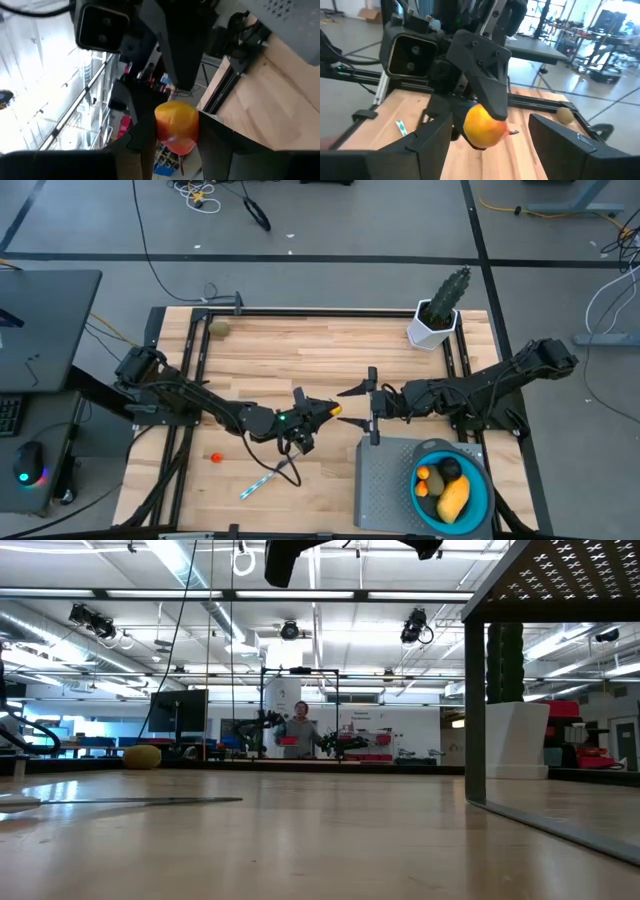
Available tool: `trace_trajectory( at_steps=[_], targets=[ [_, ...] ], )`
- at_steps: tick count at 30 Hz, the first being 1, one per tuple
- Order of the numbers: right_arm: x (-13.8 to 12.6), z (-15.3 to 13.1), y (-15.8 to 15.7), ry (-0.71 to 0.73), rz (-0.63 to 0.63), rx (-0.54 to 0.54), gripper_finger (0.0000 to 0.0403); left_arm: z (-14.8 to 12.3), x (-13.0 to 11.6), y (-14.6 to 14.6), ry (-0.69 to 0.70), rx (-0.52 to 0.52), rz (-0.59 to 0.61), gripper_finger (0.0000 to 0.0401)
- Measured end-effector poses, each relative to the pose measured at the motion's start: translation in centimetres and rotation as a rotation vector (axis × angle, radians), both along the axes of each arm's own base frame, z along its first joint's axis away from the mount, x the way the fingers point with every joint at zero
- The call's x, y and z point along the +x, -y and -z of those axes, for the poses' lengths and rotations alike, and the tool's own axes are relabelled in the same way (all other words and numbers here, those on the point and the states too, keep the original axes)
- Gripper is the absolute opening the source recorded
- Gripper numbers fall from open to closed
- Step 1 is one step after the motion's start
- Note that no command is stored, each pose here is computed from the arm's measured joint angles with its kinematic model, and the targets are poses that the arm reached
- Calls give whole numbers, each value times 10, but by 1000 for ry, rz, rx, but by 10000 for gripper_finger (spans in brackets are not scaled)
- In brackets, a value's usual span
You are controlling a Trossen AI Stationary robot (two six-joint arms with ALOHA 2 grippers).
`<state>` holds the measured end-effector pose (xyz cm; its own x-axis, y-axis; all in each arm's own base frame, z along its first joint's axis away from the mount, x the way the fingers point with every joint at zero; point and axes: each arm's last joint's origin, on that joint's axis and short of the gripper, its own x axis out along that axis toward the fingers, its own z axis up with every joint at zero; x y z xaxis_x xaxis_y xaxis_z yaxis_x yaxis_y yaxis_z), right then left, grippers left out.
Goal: Pick & Place Fruit
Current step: Put the yellow pear into the blue strainer bowl on the shelf
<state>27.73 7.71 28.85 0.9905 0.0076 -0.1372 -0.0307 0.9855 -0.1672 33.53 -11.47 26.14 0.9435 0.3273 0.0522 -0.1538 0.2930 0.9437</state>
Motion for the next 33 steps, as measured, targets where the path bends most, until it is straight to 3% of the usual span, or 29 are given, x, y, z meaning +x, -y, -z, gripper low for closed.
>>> trace_trajectory(
  at_steps=[18,33],
  targets=[
    [7,8,-1,-14,-4,10,272,-1,0,0,-1,16,28,131],
    [7,8,-1,-15,-5,9,165,-1,0,0,1,8,44,131]
  ],
)
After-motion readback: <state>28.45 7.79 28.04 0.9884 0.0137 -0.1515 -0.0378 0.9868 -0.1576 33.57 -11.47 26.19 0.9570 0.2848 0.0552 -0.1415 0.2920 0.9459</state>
